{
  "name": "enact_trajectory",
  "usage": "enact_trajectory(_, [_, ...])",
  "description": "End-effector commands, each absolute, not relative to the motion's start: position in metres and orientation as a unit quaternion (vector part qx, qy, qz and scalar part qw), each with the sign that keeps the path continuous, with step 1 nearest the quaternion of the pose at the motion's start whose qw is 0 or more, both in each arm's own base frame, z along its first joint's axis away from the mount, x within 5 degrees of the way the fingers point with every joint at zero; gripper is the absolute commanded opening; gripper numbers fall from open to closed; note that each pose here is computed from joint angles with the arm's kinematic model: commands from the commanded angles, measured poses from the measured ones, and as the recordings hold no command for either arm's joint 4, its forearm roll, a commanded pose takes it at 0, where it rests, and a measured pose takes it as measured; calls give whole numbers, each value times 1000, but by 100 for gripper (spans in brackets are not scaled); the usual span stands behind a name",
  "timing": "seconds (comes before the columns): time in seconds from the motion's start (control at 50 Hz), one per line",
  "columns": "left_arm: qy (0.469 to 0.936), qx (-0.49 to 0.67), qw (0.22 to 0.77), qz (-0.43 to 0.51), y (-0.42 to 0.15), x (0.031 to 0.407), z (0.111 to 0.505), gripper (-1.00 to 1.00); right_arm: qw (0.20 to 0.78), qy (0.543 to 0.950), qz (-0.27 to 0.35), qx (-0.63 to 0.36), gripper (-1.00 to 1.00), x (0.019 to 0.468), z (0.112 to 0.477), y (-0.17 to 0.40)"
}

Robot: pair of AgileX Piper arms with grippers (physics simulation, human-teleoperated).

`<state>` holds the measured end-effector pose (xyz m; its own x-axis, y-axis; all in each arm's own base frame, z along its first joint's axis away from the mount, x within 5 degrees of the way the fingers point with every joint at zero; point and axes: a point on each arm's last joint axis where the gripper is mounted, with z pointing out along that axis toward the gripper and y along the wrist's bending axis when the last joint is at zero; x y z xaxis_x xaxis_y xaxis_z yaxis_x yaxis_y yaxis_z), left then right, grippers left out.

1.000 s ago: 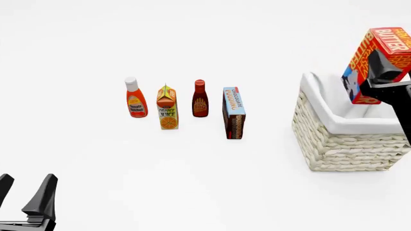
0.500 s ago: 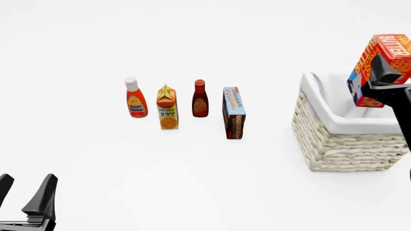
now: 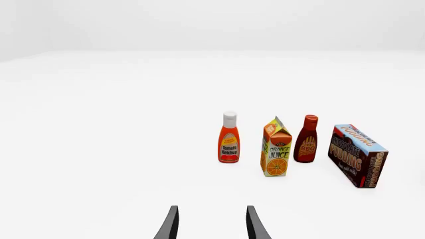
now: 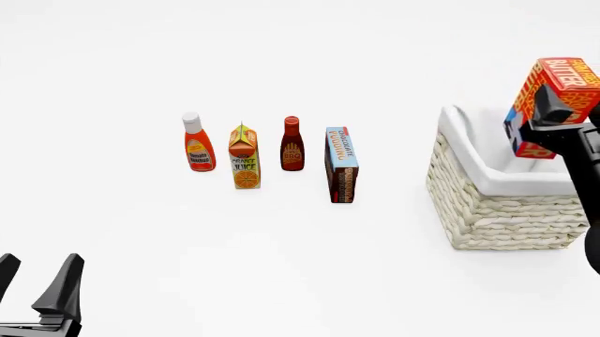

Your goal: Pick the butter and place it in the basket.

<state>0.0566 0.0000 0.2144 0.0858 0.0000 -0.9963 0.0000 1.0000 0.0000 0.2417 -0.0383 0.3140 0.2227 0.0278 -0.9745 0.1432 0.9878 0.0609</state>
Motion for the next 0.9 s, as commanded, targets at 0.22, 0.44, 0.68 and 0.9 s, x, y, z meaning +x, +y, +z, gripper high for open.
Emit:
enact_trajectory(0.22, [676, 0, 737, 0, 0, 57, 214, 100, 781, 619, -42, 76, -100, 254, 308, -45])
enact_trajectory(0.44, [676, 0, 737, 0, 0, 57, 214, 100, 778, 622, -48, 78, -100, 258, 304, -49])
enact_trajectory(0.68, [676, 0, 737, 0, 0, 57, 214, 100, 775, 625, -50, 81, -100, 259, 299, -51])
enact_trajectory(0.9, [676, 0, 737, 0, 0, 57, 214, 100, 774, 626, -52, 83, -100, 260, 297, -52])
